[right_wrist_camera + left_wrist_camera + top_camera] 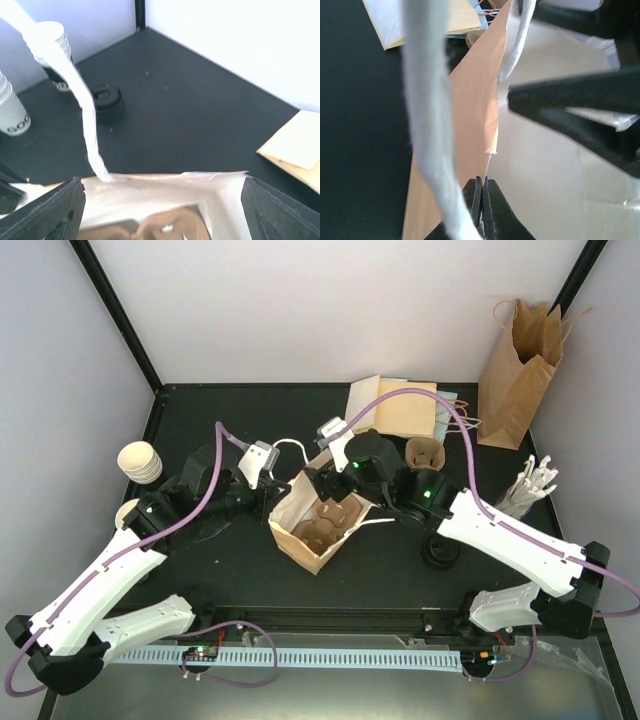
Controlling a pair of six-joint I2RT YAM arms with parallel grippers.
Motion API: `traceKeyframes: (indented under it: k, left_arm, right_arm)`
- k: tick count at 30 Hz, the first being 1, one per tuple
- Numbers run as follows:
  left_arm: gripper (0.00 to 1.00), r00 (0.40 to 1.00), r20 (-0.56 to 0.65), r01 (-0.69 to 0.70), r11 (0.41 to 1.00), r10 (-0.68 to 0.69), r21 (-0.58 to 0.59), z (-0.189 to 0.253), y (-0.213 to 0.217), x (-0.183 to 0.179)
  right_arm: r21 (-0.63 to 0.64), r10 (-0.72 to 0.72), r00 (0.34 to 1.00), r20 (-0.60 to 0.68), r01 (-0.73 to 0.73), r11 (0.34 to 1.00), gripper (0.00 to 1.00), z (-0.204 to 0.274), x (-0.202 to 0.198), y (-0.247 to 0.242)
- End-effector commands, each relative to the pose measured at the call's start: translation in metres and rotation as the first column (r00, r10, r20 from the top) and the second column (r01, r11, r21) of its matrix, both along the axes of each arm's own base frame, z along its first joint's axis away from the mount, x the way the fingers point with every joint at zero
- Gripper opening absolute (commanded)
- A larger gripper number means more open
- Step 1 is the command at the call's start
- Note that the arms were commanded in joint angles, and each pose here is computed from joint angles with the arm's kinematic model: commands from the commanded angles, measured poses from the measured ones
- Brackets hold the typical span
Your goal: Pack the takeout coffee
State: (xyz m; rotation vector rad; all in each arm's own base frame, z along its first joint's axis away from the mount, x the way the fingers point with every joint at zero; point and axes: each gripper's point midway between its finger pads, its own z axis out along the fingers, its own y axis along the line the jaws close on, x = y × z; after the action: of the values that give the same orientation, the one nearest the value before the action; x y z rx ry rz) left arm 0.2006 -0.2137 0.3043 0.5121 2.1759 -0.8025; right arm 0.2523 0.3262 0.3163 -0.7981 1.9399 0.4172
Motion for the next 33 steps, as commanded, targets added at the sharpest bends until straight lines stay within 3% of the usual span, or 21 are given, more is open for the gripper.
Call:
traceKeyframes:
  k: [1,4,7,9,16,25,33]
  left_arm:
    - [0.02,0.996,0.073,0.053,0.999,-0.051,-0.014,0.021,-0.003,-0.003]
    - [0.01,0.992,0.104,0.076,0.997,-0.075,-0.005,0.023,-0.004,-0.005]
    - [0.02,0.984,0.151,0.096,0.995,-0.097,0.014,0.028,-0.003,-0.005]
    - [0.02,0.978,0.178,0.105,0.994,-0.109,0.033,0.029,-0.002,-0.005]
    - [0.01,0.941,0.244,0.228,0.973,-0.232,0.046,0.037,-0.011,-0.018]
    - [0.02,0.921,0.349,0.131,0.981,-0.173,0.141,0.041,0.006,-0.003]
    - [0.02,0.848,0.487,0.065,0.952,-0.21,0.299,0.046,0.017,0.015]
  right_arm:
    - [0.128,-0.1,0.992,0.076,0.089,0.988,0.88,0.037,0.011,-0.011]
    - [0.188,-0.207,0.974,0.089,0.188,0.964,0.88,0.052,0.018,-0.028]
    - [0.265,-0.369,0.925,0.084,0.337,0.904,0.99,0.066,0.026,-0.058]
    - [0.288,-0.414,0.908,0.069,0.379,0.879,1.0,0.069,0.028,-0.069]
    - [0.234,-0.57,0.82,0.045,0.546,0.804,1.0,0.054,0.042,-0.109]
    - [0.189,-0.413,0.908,-0.073,0.42,0.888,1.0,0.053,0.01,-0.113]
    - [0.072,-0.217,0.954,-0.208,0.236,0.969,1.0,0.015,-0.031,-0.106]
